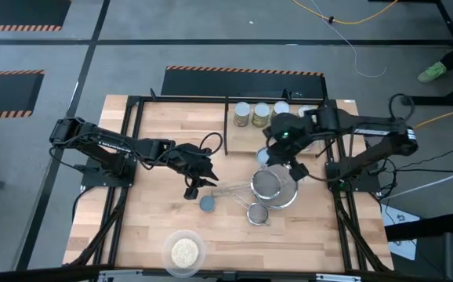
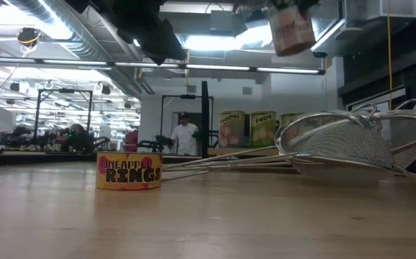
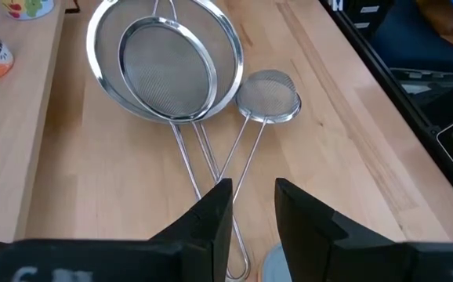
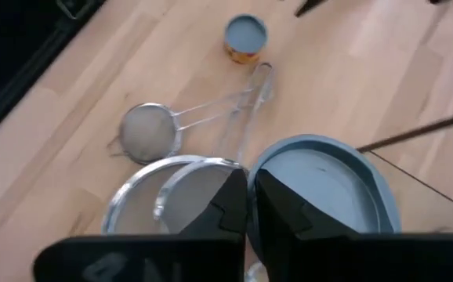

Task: Pick and place cans onto a shelf
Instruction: Put the canned diced tomatoes on the shelf

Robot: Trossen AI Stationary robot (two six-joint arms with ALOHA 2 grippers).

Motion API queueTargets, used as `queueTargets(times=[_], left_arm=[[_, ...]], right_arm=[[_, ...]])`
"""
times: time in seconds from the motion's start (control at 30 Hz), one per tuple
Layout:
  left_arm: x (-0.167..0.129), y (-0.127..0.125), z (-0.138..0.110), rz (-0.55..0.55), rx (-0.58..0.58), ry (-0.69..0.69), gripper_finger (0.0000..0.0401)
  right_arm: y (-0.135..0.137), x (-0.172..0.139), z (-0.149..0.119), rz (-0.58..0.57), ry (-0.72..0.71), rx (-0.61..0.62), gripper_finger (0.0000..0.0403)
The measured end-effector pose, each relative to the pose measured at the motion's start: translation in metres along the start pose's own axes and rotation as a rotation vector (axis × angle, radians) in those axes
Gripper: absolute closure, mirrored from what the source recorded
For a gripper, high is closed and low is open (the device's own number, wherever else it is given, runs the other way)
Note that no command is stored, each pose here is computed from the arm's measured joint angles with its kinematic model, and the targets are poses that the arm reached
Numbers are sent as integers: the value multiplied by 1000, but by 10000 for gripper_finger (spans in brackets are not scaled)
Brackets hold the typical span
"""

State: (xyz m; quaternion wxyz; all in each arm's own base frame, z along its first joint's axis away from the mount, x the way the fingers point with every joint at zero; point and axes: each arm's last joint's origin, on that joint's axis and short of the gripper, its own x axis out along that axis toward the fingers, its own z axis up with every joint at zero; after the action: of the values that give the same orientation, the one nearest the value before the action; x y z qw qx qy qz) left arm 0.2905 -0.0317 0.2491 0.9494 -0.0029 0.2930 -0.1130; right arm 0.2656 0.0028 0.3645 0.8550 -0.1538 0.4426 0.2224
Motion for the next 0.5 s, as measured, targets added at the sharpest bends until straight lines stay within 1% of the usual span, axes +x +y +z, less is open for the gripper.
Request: queueTargets(times=[0.17,0.37,0.5], left_arm=[[0,0,0,0,1,0,312],[0,0,0,0,1,-1,312],[0,0,0,0,1,0,312]], right_arm=[[-6,9,-28,-77,-55,-48,385],[-33,36,-59,-208,-94,-184,376],[-52,56,-84,-258,-67,-195,379]])
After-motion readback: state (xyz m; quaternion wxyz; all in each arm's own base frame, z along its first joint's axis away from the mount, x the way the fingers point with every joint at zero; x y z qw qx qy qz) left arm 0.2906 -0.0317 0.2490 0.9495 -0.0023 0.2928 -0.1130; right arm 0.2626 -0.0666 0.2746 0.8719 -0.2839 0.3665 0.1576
